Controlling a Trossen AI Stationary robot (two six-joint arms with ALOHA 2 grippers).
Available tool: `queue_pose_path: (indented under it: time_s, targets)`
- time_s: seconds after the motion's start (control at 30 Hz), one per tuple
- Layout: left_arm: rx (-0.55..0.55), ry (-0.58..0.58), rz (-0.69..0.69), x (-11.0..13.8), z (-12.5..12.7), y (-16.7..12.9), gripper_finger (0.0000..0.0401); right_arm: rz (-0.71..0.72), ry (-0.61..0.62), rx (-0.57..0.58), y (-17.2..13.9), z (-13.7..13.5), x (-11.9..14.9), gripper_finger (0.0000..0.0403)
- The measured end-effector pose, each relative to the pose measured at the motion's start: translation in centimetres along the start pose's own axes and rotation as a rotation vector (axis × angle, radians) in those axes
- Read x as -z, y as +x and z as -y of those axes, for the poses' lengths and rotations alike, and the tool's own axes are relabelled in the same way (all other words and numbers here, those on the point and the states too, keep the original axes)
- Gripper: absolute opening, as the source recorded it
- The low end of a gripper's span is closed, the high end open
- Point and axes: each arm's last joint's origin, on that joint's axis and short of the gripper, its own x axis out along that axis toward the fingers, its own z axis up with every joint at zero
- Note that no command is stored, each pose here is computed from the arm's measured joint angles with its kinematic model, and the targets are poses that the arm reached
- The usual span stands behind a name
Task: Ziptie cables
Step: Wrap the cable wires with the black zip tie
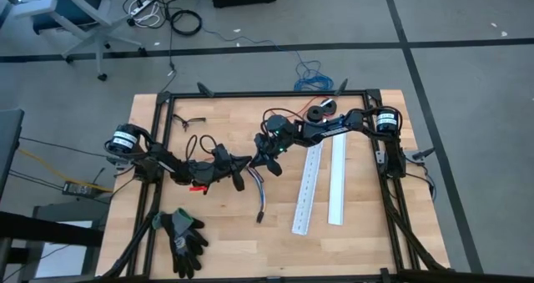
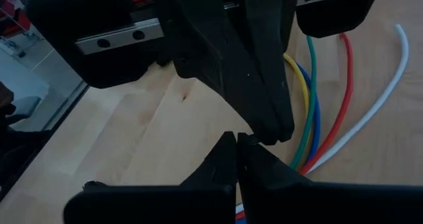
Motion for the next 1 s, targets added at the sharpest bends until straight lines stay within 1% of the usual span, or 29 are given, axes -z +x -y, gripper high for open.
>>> queue_pose_path:
  time_s: [0.27, 0.5, 0.73, 1.0]
  targets:
    - [0.006, -0.011, 0.005, -0.07, 0.03, 0.0, 0.0009, 0.003, -0.019, 0.028, -0.06, 0.16, -0.02, 0.0]
    - [0.013, -0.084, 0.0, -0.03, 0.06, -0.04, 0.0027, 0.004, -0.035, 0.032, -0.08, 0.2, -0.03, 0.0]
    - [0.045, -0.097, -0.02, 0.07, 0.13, -0.05, 0.0035, 0.01, -0.048, 0.057, -0.1, 0.28, -0.09, 0.0]
    - [0.036, -0.096, -0.031, 0.21, 0.07, -0.06, 0.0032, 0.01, -0.048, 0.06, -0.09, 0.29, -0.08, 0.0]
